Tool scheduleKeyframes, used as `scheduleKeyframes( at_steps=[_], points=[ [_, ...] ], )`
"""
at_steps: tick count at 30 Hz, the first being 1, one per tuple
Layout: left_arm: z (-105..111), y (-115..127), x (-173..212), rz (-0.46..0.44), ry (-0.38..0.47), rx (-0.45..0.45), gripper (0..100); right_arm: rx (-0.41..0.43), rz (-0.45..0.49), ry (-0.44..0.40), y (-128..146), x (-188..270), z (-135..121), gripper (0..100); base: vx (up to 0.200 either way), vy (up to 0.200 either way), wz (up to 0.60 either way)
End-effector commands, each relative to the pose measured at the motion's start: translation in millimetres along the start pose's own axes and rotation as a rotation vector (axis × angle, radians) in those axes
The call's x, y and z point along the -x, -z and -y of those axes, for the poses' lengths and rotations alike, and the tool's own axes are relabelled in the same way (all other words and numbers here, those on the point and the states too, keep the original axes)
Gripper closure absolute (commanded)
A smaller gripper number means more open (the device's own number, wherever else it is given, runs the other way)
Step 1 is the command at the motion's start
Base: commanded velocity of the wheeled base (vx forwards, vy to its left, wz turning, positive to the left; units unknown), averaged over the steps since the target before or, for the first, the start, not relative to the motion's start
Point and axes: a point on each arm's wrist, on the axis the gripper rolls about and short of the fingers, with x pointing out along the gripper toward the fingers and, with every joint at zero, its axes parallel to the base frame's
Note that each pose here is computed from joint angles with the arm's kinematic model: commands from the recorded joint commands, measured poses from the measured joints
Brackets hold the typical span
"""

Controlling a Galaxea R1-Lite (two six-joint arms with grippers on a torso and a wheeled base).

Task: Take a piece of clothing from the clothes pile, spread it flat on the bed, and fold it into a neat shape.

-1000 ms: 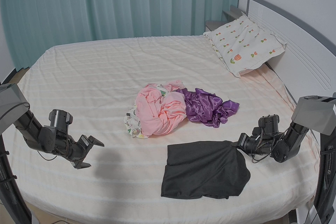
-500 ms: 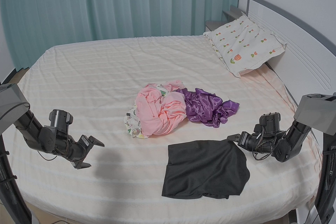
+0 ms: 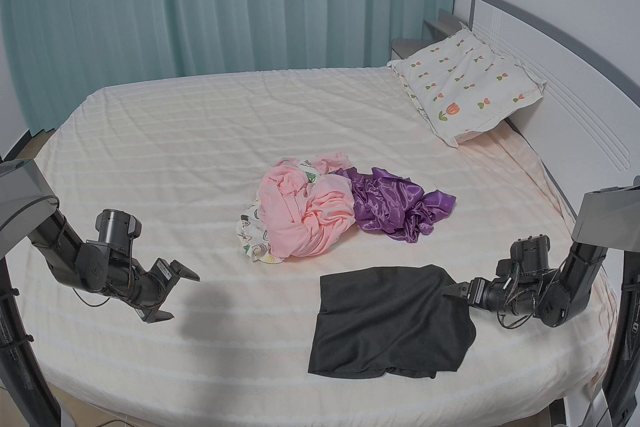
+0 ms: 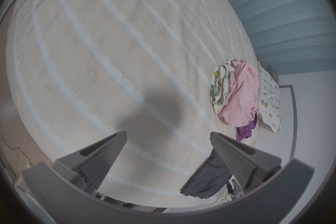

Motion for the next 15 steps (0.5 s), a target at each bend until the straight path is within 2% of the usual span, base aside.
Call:
scheduleKeyframes(
  at_steps=[1, 9, 15],
  points=[
    [-1, 1, -2, -0.002, -0.008, 0.001, 0, 0.02, -0.045, -0.033, 25, 15, 9, 0, 0.0, 0.0, 0.0],
    [-1, 1, -2, -0.001, -0.011, 0.0, 0, 0.033, -0.08, -0.012, 36, 10, 21, 0, 0.0, 0.0, 0.0],
    [0, 1, -2, 0.002, -0.003, -0.003, 0, 0.04, -0.029, -0.038, 37, 6, 23, 0, 0.0, 0.0, 0.0]
  ],
)
